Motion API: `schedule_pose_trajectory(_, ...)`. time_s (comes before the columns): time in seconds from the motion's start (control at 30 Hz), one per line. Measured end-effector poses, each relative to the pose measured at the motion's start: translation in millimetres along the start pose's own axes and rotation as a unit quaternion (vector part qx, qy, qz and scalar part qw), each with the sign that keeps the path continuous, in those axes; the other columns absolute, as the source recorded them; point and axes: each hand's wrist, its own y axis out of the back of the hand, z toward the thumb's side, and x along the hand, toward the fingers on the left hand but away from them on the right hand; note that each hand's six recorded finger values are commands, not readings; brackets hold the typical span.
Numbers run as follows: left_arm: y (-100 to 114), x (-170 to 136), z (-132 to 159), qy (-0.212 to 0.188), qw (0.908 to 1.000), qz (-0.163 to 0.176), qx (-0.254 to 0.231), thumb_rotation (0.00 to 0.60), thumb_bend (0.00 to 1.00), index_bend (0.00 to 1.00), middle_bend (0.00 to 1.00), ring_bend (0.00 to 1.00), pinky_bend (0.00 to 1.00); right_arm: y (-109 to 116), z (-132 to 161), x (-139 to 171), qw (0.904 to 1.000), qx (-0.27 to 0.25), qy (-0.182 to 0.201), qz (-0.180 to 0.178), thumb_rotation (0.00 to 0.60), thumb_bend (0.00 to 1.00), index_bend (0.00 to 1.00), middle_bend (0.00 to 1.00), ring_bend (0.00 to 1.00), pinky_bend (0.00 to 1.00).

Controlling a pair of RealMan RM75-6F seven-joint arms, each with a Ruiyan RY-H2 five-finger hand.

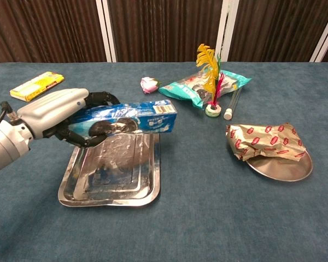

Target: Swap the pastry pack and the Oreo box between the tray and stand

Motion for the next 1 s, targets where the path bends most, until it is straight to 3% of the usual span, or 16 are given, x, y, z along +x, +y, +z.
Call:
schedule_pose_trajectory(0.07,-4,-5,-10,0.019,0.9996,-0.019,-0.006,0.6,0.39,0.07,0.12,0.06,0.13,-3,3,0,1.0,0.003,0.005,0.004,0.6,0.21,0.0,0.0,0.0,0.03)
schedule_pose_trajectory(0.13,-7,-8,-15,0.033,0.9988,-0.034,-0.015,0.6,0.38,0.0,0.02,0.0,0.07,-6,4,0,0.9999,0.007,0.004,0.007,0.6,0.21,0.0,0.0,0.0,0.03)
schedule_pose_trajectory(0.43,-4,-17,-10,0.057,0.9961,-0.061,-0.029,0.6,0.37,0.0,0.0,0.0,0.03,-11,7,1,0.9999,0.013,0.0,0.01,0.6,0.21,0.0,0.0,0.0,0.03)
schedule_pose_trajectory(0.6,10,-37,2,0.053,0.9961,-0.062,-0.034,0.6,0.36,0.0,0.0,0.0,0.03,-9,7,3,0.9998,0.021,-0.003,0.005,0.6,0.21,0.0,0.0,0.0,0.02)
schedule_pose_trajectory(0.7,27,-60,-2,0.055,0.9976,-0.043,-0.003,0.6,0.36,0.0,0.0,0.0,0.01,-9,7,4,0.9996,0.027,-0.005,-0.002,0.6,0.21,0.0,0.0,0.0,0.0)
schedule_pose_trajectory(0.83,51,-102,-16,0.088,0.9957,-0.001,0.029,0.6,0.38,0.0,0.0,0.0,0.01,-12,9,6,0.9987,0.049,-0.008,-0.007,0.6,0.21,0.0,0.0,0.0,0.0)
schedule_pose_trajectory(1.0,80,-161,-42,0.144,0.985,0.086,0.039,0.6,0.38,0.0,0.0,0.0,0.0,-22,15,14,0.9959,0.089,-0.009,-0.014,0.6,0.21,0.0,0.0,0.0,0.0)
